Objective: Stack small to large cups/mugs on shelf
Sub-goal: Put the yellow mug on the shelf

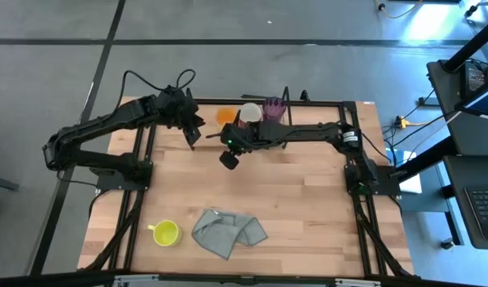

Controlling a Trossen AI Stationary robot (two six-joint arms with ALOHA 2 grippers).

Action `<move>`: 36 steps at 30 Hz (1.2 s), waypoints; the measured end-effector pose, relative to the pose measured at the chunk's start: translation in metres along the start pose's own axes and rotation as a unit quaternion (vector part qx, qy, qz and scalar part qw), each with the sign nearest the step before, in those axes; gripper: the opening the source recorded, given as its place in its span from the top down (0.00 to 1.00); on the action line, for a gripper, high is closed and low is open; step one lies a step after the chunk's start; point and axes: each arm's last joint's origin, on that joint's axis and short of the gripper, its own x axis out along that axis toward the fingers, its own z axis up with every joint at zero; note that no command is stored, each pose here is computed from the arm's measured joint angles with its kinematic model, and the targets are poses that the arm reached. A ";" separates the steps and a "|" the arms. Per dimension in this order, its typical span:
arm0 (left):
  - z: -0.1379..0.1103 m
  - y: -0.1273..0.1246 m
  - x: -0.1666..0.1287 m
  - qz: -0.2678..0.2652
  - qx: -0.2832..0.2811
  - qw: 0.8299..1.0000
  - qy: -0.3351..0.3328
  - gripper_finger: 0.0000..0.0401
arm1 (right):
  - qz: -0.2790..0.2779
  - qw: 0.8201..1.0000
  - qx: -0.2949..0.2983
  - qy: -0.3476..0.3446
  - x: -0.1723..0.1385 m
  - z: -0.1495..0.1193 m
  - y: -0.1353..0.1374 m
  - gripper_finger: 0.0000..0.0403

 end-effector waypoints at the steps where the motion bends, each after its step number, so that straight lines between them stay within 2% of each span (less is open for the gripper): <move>1: 0.000 0.000 0.000 0.006 0.006 1.000 0.000 0.85 | 0.002 1.000 0.000 0.004 0.005 -0.001 0.000 0.99; 6: 0.000 0.000 0.000 0.012 0.023 1.000 -0.002 0.85 | -0.001 1.000 -0.001 0.019 0.019 -0.005 0.000 0.99; 9: 0.001 0.000 0.000 0.012 0.032 0.999 -0.005 0.85 | -0.004 1.000 0.001 0.016 0.020 -0.004 -0.002 0.99; 13: 0.004 0.000 0.000 0.012 0.036 0.999 -0.019 0.85 | -0.042 0.999 0.002 0.000 0.021 -0.002 -0.007 0.99; 22: 0.006 -0.001 0.000 0.012 0.049 0.998 -0.032 0.85 | -0.057 0.998 0.016 -0.009 0.022 0.005 -0.017 0.99; 36: -0.015 0.001 0.018 0.012 0.048 0.999 0.004 0.85 | -0.071 0.997 0.033 -0.015 0.023 0.008 -0.025 0.99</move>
